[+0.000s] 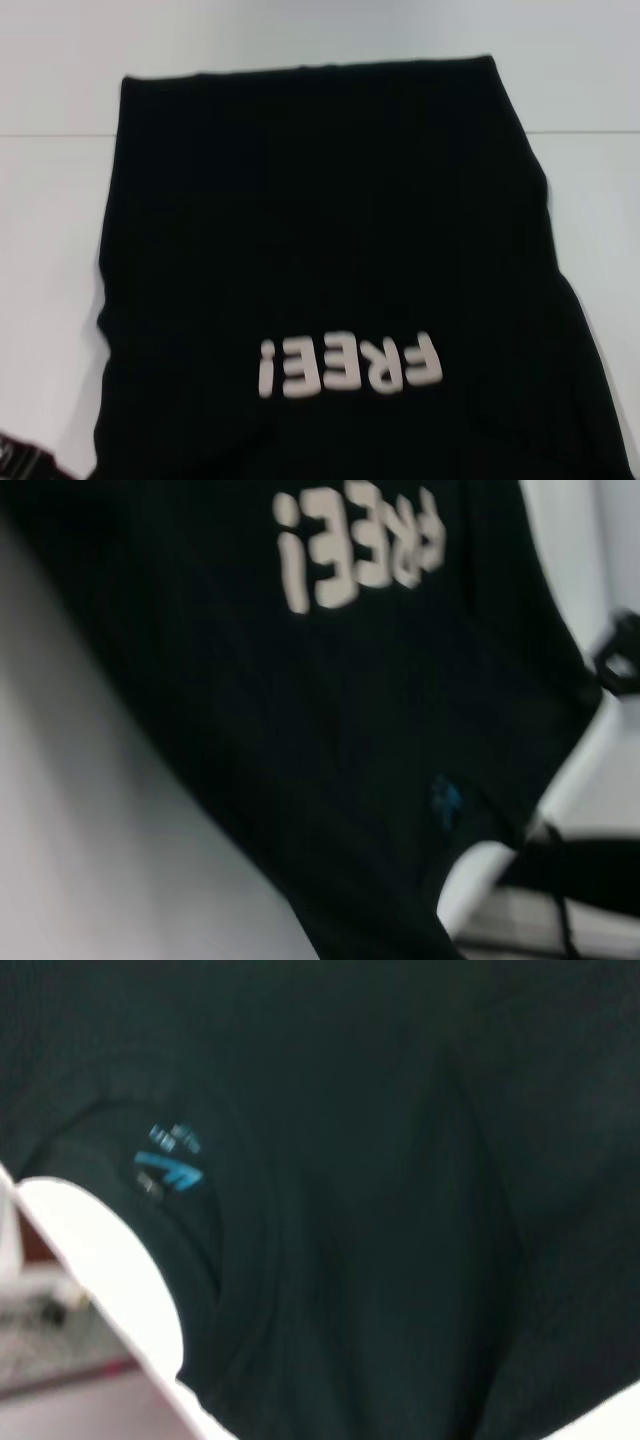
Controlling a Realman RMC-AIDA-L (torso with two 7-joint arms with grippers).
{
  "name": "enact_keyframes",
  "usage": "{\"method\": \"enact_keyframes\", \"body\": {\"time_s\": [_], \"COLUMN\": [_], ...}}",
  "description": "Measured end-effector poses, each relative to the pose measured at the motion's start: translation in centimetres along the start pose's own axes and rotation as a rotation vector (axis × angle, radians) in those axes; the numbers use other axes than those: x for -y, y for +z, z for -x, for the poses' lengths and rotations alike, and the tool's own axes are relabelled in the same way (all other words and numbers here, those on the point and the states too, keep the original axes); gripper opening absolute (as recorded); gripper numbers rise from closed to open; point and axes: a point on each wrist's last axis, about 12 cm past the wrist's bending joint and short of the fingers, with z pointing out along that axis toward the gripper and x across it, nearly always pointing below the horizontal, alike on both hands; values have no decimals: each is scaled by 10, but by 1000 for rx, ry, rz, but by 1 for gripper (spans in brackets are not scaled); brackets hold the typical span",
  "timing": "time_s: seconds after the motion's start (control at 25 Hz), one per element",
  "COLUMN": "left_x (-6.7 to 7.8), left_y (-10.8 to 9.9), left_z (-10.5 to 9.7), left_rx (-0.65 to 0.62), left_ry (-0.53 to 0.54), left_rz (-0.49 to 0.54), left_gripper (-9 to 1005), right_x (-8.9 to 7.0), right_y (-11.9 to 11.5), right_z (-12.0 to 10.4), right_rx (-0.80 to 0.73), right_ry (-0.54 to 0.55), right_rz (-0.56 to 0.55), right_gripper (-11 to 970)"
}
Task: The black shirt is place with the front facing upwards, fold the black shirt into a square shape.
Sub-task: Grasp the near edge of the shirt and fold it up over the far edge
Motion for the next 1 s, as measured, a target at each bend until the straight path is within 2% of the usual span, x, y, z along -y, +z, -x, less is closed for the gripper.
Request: {"method": "enact_keyframes", "body": {"time_s": [0.16, 0.32, 0.52, 0.72, 0.88, 1.0], "left_x": [2, 3, 3, -9, -21, -31], "left_y": [9, 6, -14, -31, -37, -34], "left_z": [-8, 0, 22, 46, 59, 63], "left_rx": [-58, 48, 284, 540, 727, 838], "left_ry": [-12, -5, -16, -92, -129, -159], "left_rz": [-39, -55, -56, 32, 83, 121], "left_gripper": [24, 24, 25, 25, 25, 26], "right_x": [-4, 0, 11, 34, 49, 58], "right_y": [11, 10, -17, -50, -56, -48], "right_z": [-7, -3, 0, 2, 5, 11], "right_rx": [-45, 53, 335, 715, 938, 1046], "right_ry": [-31, -8, 94, 241, 313, 338], "right_rz": [37, 39, 69, 41, -13, -72], "right_gripper": [43, 44, 46, 47, 49, 49]}}
